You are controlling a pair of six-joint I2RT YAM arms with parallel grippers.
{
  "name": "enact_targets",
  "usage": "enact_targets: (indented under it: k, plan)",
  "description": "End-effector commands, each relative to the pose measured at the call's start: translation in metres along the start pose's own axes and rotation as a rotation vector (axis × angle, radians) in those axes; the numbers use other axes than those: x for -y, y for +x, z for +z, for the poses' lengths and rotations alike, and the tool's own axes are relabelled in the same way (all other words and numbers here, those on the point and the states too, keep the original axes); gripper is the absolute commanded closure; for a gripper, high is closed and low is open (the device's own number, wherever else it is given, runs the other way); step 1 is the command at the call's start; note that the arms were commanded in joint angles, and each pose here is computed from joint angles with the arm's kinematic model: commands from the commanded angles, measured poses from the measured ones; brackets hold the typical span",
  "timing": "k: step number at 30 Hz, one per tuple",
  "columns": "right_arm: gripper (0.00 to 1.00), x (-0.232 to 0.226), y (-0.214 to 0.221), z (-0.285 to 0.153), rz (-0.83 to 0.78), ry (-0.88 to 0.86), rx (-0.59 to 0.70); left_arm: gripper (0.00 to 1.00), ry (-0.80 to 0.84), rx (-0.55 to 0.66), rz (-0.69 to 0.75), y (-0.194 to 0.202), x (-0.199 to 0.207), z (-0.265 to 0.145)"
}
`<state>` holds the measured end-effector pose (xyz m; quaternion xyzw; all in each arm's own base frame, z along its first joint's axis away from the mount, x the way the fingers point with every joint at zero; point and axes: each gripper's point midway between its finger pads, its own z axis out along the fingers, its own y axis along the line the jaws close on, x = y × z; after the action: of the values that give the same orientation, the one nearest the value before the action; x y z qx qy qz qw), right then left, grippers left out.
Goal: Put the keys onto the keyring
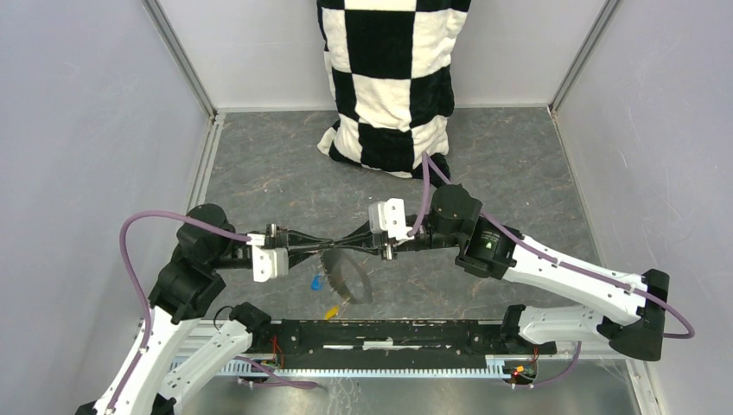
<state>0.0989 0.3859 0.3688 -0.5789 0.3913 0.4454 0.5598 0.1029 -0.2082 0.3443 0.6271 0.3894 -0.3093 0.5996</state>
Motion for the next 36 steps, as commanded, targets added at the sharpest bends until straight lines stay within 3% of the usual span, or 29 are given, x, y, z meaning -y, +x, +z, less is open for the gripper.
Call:
enact_targets:
  k: [1, 8, 17, 20, 23, 26, 27, 33, 36]
  plan:
    - [1.0, 0.013, -0.031, 0.002, -0.049, 0.038, 0.058, 0.83, -0.05, 0.004, -0.03, 0.003, -0.008, 0.002]
    - [1.0, 0.014, -0.024, 0.007, -0.032, 0.052, 0.029, 0.88, -0.085, 0.007, -0.049, 0.004, -0.015, 0.004]
    - [1.0, 0.016, -0.017, 0.01, -0.03, 0.075, -0.003, 0.82, -0.107, 0.015, -0.027, 0.0, -0.014, -0.001]
    - [1.0, 0.014, -0.016, 0.012, -0.027, 0.07, -0.007, 0.85, -0.131, 0.014, -0.023, -0.001, -0.018, -0.002]
    - [1.0, 0.014, -0.016, 0.012, -0.028, 0.07, -0.007, 0.98, -0.137, 0.012, -0.013, 0.0, -0.018, -0.003]
    - [0.99, 0.011, -0.019, 0.012, -0.024, 0.061, -0.001, 0.98, -0.141, 0.006, 0.007, 0.002, -0.016, -0.005]
    - [0.96, 0.01, -0.022, 0.012, -0.02, 0.059, 0.006, 0.98, -0.138, 0.005, 0.015, 0.003, -0.014, -0.005]
    - [0.51, 0.024, -0.048, -0.008, -0.031, 0.152, 0.047, 0.98, 0.015, 0.092, 0.092, -0.012, 0.015, -0.003]
    - [0.41, 0.026, -0.059, -0.019, -0.047, 0.178, 0.071, 0.98, 0.079, 0.126, 0.106, -0.021, 0.024, -0.003]
